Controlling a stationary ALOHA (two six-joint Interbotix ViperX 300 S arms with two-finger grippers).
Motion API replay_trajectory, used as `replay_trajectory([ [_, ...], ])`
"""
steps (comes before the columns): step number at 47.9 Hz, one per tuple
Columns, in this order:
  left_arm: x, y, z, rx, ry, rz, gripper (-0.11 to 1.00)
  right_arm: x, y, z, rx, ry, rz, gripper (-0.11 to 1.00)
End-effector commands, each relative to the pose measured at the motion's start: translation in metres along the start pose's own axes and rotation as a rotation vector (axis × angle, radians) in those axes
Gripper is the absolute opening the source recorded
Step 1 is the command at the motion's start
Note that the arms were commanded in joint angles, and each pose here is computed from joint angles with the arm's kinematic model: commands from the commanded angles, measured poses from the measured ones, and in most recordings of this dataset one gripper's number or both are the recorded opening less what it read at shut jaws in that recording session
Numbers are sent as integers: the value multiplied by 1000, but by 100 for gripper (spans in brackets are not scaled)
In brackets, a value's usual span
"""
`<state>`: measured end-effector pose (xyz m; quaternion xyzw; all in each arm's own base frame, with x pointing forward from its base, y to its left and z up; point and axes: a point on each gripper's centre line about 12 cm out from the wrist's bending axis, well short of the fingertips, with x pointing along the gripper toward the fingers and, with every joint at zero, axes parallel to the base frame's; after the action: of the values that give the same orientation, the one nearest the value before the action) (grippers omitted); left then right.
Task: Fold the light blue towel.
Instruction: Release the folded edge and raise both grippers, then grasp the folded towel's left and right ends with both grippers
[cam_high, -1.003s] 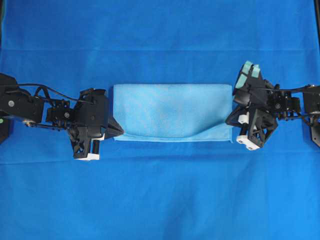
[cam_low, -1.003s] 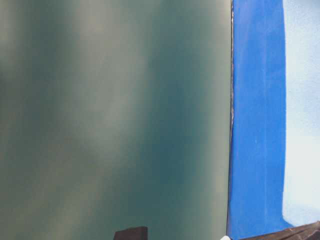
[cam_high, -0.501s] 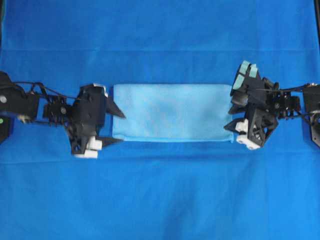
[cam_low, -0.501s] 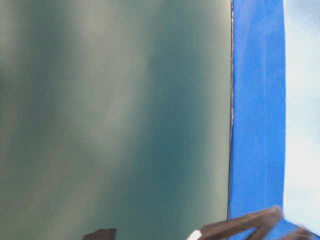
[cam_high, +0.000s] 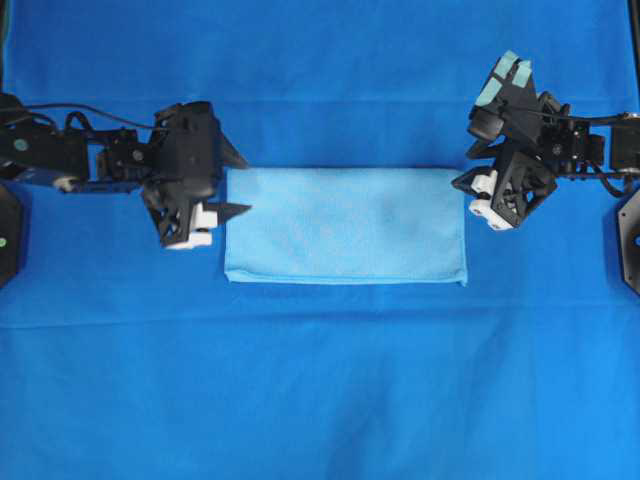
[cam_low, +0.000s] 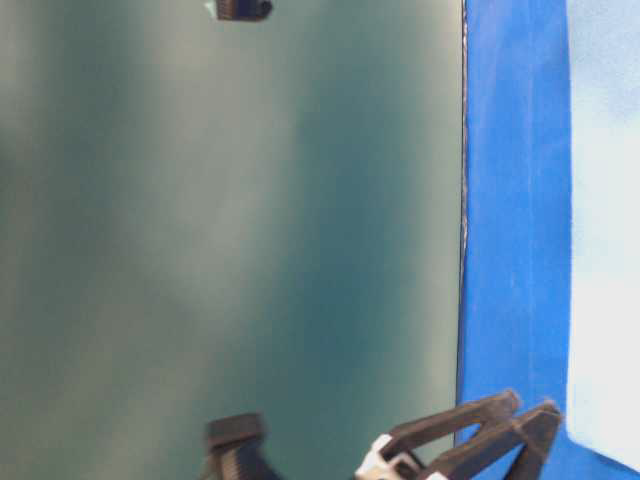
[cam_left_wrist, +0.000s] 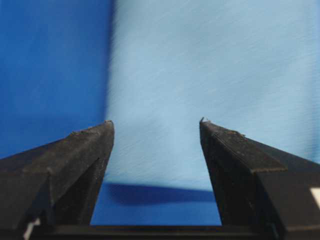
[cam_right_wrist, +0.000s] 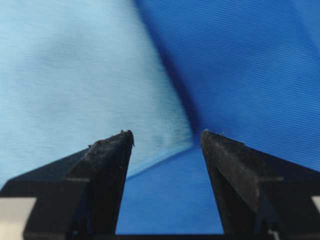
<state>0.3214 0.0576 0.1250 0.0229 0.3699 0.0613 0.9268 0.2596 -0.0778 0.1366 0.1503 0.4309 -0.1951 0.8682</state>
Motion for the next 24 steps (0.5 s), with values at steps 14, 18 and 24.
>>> replay_trajectory([
  [14,25,24,-2,-47,38,47,66,33,-17,5,16,3,-20,60],
  [18,28,27,-8,-55,59,51,65,41,-17,3,13,13,-17,60],
  [24,31,28,-17,-60,87,52,64,50,-18,0,14,41,-22,60],
])
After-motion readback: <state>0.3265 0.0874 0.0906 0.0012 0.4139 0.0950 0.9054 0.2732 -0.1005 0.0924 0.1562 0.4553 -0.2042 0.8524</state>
